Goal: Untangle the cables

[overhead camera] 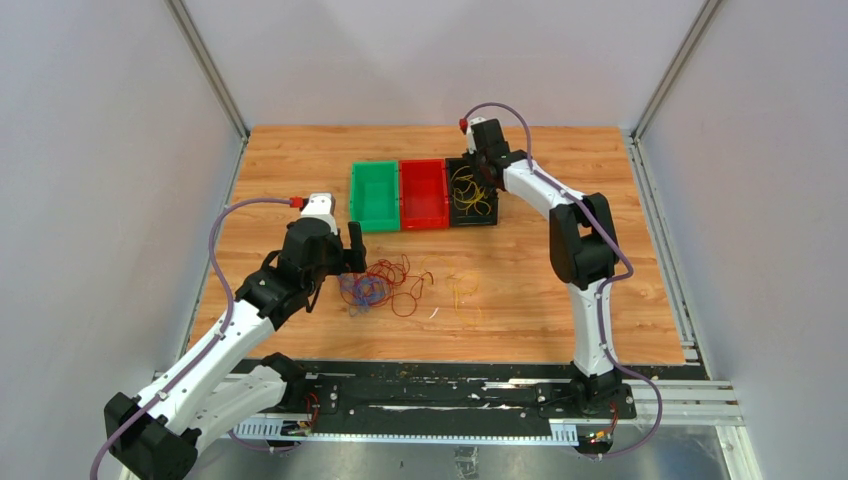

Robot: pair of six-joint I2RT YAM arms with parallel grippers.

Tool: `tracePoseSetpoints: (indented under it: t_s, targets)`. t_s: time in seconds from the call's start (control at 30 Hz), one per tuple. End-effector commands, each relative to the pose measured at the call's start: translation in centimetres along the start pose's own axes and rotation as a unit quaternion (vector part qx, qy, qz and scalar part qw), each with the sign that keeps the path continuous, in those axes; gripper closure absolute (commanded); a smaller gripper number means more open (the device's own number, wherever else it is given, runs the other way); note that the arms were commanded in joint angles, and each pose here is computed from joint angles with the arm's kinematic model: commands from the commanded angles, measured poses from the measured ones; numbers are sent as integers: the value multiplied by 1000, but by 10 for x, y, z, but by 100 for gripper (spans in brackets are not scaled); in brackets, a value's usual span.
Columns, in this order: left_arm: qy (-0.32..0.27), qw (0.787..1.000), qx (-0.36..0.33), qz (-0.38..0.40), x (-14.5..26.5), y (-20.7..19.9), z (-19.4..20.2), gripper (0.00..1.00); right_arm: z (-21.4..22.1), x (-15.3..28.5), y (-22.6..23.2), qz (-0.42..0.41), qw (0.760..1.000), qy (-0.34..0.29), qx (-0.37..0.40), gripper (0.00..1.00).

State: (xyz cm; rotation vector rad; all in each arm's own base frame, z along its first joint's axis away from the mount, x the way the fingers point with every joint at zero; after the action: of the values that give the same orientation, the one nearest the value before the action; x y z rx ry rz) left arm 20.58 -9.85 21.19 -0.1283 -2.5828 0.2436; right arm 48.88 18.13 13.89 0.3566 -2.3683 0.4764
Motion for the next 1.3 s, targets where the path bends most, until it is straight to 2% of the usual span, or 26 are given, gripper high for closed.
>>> tracePoseSetpoints:
  t_s: [0.0, 0.27, 0.47, 0.63, 0.8, 0.83, 0.87, 0.9, 0.97, 1.07, 1.13, 1.27]
  targets:
    - [4, 1000, 3, 1, -2, -1, 3, 0, 5, -3, -1, 14, 999, 22, 29, 100]
    - [5, 1000, 3, 0, -1, 0, 3, 0, -8, -9, 23, -27, 999, 1, 39, 99]
    - [2, 1000, 5, 7, 1, -1, 2, 0, -32, 17, 17, -33, 998, -37, 33, 85]
    - [1, 1000, 7, 20, 2, -4, 0, 0, -55, 66, 10, -50, 995, -83, 20, 64]
    - [8, 999, 16, 28, 3, -7, 0, 0, -56, 118, 2, -56, 992, -111, 0, 34]
    - [10, 999, 17, 29, 3, -8, 1, 0, -53, 130, 1, -58, 992, -114, -7, 23]
    - [14, 999, 18, 29, 3, -8, 2, 0, -47, 142, 0, -59, 991, -116, -19, 9]
    - [17, 999, 17, 28, 2, -8, 3, 0, -39, 154, 3, -70, 990, -115, -35, 3]
    - [24, 999, 17, 27, 0, -9, 5, 0, -13, 181, 12, -103, 986, -107, -73, 2]
    - [43, 998, 19, 43, -6, -14, 10, 0, 56, 201, 37, -150, 979, -74, -119, 1]
    - [55, 996, 21, 70, -10, -22, 14, 0, 89, 219, 58, -186, 974, -64, -115, 3]
    - [68, 993, 28, 88, -21, -31, 16, 0, 133, 229, 90, -196, 976, 5, -96, 6]
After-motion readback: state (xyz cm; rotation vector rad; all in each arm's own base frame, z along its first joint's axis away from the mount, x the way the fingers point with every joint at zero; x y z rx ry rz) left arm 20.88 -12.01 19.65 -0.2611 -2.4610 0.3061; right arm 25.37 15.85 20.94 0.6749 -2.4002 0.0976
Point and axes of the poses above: each gripper's point midway between its finger pads, its own x axis back along the fingers, its own y axis along the line the jaws close on, z = x × y, the point moved 7 cm from there along x, back along the fingers, and after that the axes turned 3 degrees about x, right-handed, at the moved point
